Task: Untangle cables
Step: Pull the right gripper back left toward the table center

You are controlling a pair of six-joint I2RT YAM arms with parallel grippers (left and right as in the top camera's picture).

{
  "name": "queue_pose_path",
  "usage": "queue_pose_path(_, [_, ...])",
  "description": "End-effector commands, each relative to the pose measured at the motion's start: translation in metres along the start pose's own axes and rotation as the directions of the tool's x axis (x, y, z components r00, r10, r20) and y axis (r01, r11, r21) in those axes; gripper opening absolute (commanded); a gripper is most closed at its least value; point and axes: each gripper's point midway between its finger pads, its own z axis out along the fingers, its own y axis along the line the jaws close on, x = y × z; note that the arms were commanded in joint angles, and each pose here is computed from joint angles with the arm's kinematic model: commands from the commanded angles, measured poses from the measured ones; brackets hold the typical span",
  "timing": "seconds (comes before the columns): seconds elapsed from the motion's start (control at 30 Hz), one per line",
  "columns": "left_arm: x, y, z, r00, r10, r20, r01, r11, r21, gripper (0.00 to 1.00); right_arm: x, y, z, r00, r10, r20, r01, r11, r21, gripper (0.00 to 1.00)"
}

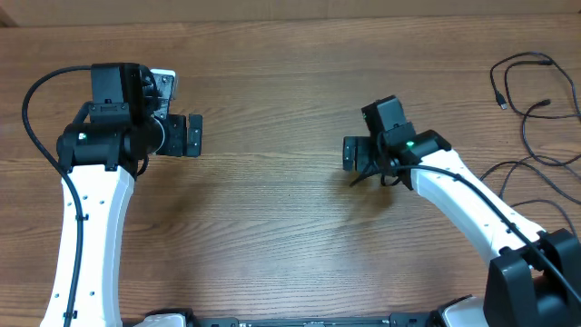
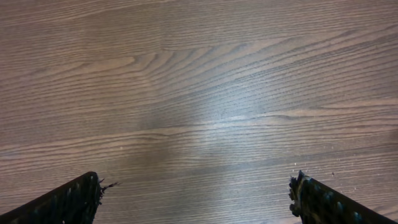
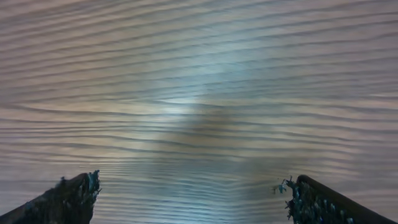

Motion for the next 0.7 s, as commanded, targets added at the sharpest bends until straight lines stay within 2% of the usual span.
queue_pose_path(0.0, [-0.007,-0.001,-0.006,1.0,0.019,0.025,-0.019,1.0,0.01,1.0,-0.018,-0.013,-0.016,0.996,0.016,0.084,-0.023,0.996,0.083,1.0])
queue_pose_path(0.27, [-0.007,-0.001,-0.006,1.0,0.019,0.025,-0.019,1.0,0.01,1.0,-0.057,-0.017,-0.072,0.97,0.04,0.24,-0.062,0.994,0.085,1.0])
queue_pose_path(0.67, [-0.007,-0.001,-0.006,1.0,0.019,0.025,-0.019,1.0,0.01,1.0,-0.052,-0.013,-0.068,0.975,0.038,0.217,-0.053,0.997,0.064,1.0])
